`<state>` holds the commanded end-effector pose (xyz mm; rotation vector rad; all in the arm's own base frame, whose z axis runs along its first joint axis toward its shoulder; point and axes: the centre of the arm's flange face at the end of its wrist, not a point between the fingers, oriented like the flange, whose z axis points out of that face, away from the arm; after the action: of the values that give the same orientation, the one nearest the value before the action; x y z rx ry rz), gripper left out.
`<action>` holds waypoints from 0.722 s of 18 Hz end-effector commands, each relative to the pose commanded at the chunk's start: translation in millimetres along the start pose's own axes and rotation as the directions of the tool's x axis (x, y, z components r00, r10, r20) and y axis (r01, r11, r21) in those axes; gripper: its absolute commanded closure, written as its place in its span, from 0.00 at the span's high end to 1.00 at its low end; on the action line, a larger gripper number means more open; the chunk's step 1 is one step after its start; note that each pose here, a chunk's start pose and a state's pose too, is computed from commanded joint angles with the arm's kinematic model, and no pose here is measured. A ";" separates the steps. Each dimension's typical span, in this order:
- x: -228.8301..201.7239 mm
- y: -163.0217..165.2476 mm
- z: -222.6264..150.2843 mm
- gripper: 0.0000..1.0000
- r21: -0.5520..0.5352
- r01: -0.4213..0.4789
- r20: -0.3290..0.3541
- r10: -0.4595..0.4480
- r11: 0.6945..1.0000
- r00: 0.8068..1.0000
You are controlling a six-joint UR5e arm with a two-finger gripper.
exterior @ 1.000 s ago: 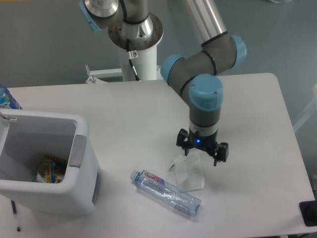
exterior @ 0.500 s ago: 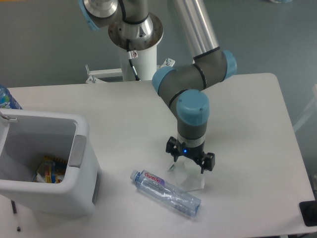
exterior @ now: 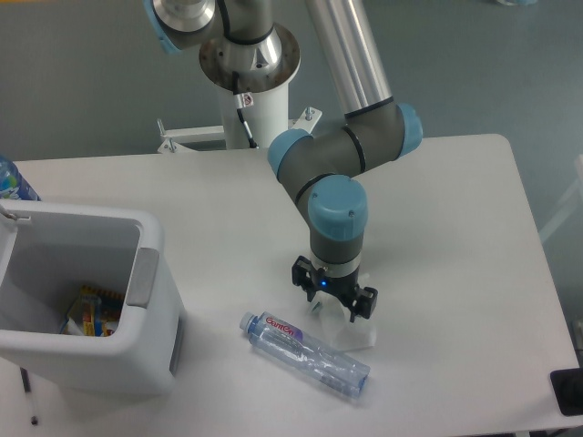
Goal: Place the trash in the trash can
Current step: 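Lower the gripper onto the plastic bag and close on it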
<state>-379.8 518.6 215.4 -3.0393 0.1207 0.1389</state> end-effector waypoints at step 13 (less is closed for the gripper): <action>-15.2 13.0 -22.4 0.00 0.028 0.043 0.024 -0.044 0.999 0.999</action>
<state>-394.1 504.6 237.8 -3.0091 0.0546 0.1691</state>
